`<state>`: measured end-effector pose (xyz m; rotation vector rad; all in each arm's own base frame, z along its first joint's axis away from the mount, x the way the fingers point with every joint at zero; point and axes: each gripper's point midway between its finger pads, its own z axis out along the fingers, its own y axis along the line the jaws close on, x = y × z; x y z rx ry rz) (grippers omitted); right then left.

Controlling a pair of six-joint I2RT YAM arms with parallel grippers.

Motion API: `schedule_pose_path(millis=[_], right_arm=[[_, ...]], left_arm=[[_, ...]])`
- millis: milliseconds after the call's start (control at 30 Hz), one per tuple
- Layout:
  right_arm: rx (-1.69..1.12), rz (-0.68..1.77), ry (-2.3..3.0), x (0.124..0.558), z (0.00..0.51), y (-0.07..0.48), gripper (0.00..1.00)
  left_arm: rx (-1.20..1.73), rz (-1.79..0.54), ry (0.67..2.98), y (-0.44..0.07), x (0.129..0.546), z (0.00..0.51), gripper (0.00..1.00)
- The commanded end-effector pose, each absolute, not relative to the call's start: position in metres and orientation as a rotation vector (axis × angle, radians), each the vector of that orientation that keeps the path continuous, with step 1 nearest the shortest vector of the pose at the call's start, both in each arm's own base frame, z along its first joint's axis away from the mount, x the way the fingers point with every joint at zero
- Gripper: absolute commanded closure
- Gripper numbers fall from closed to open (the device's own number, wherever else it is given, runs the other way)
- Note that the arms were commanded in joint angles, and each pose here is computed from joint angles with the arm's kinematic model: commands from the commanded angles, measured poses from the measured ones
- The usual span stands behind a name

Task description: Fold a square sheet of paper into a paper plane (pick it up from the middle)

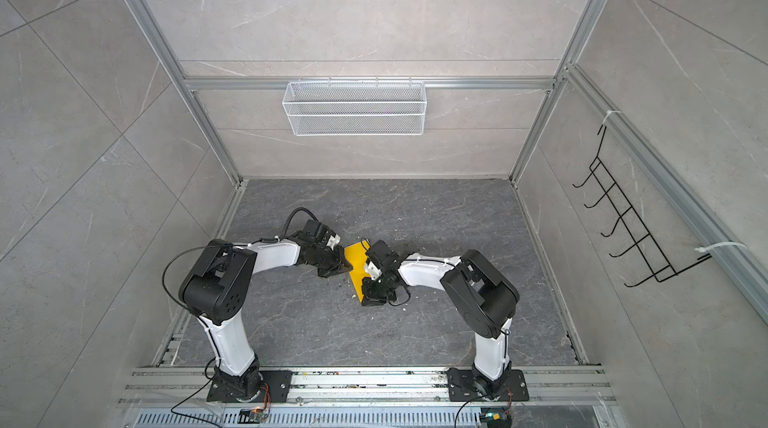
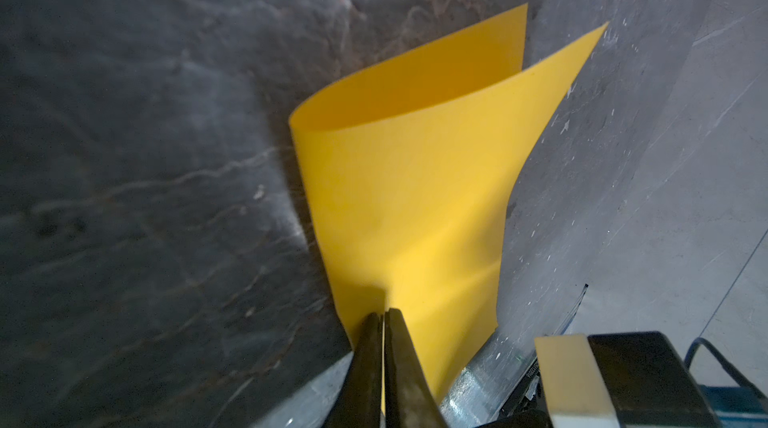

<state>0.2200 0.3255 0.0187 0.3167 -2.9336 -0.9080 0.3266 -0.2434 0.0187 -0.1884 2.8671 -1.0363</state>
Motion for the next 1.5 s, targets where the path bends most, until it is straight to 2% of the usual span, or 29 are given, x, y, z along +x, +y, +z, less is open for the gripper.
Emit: schedule_pose_path(millis=[0,167,367,500,833,1000,1133,1467], right_arm=[[0.391,-0.92,-3.027,0.23,0.042,0.323,0.89],[0.399,-1.065,-3.135,0.265,0.075,0.344,0.86],[0.367,-1.093,-3.12,0.284,0.068,0.362,0.86],[0.399,-1.157,-3.102,0.28,0.076,0.363,0.85],[0.398,-0.973,-3.171,0.238,0.078,0.304,0.78],[0.465,-1.117,-3.172,0.245,0.099,0.318,0.77],[0.526,-1.279,-3.149,0.255,0.121,0.343,0.77],[0.403,-1.195,-3.133,0.285,0.088,0.374,0.9]], left_arm=[[-0.233,-0.932,2.917,-0.23,0.32,0.007,0.89],[-0.226,-0.975,2.895,-0.234,0.322,0.015,0.89],[-0.216,-0.993,2.889,-0.237,0.322,0.019,0.89],[-0.212,-0.996,2.887,-0.237,0.323,0.021,0.89],[-0.201,-0.998,2.878,-0.239,0.328,0.024,0.89],[-0.207,-0.989,2.879,-0.238,0.326,0.023,0.89],[-0.215,-0.985,2.878,-0.236,0.325,0.023,0.89],[-0.225,-0.981,2.882,-0.236,0.325,0.021,0.89]])
